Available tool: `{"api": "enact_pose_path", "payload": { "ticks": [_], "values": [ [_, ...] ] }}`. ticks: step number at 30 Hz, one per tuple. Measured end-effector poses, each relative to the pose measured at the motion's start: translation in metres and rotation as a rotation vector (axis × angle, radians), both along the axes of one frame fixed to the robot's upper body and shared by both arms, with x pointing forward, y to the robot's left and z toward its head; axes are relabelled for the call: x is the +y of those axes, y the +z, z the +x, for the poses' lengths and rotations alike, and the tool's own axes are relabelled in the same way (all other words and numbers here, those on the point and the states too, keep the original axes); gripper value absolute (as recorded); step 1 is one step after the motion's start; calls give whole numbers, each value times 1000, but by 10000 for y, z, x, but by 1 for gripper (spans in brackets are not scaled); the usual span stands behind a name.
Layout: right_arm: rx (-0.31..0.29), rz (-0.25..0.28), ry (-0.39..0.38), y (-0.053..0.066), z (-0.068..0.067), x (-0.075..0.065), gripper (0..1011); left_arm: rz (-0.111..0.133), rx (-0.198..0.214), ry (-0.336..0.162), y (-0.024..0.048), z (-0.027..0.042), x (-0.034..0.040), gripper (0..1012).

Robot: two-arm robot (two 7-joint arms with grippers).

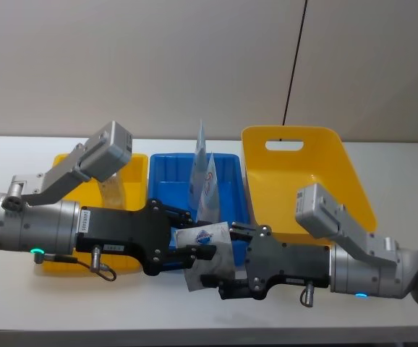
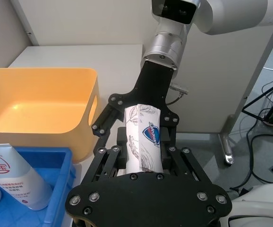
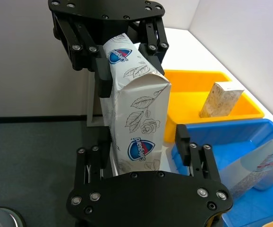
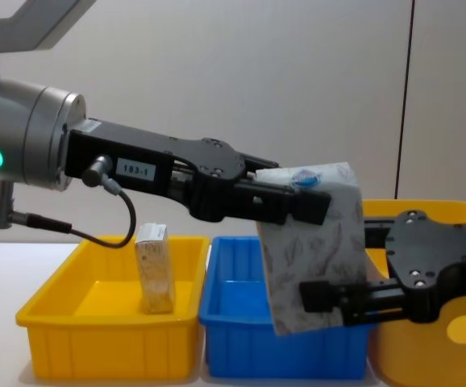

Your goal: Bimanual collaborative sorting of washing and personal care products

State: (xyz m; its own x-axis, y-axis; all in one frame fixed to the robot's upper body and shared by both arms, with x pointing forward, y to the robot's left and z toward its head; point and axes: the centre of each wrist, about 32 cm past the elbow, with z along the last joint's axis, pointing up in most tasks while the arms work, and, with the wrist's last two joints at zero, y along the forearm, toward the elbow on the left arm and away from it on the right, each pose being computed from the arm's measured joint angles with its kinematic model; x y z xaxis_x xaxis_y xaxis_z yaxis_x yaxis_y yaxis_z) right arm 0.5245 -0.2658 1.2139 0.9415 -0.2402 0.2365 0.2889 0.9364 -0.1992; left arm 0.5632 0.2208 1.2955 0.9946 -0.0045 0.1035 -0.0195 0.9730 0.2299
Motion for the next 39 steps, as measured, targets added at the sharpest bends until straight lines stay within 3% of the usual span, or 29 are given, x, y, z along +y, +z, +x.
{"api": "enact_pose_path", "payload": {
  "ticks": [3,4,14,20,39],
  "values": [
    [2,-2,0,0,6,6,786,0,0,0,0,0,0,343],
    [3,-3,-1,-2,7,8,703,0,0,0,0,0,0,343],
    [7,-5,-1,-4,14,20,451,0,-1,1,1,1,1,343],
    [7,-6,-1,-2,18,23,428,0,-1,2,1,1,1,343],
    [23,-7,-11,3,-7,30,380,-1,2,-3,-2,-2,-3,891]
  ]
}}
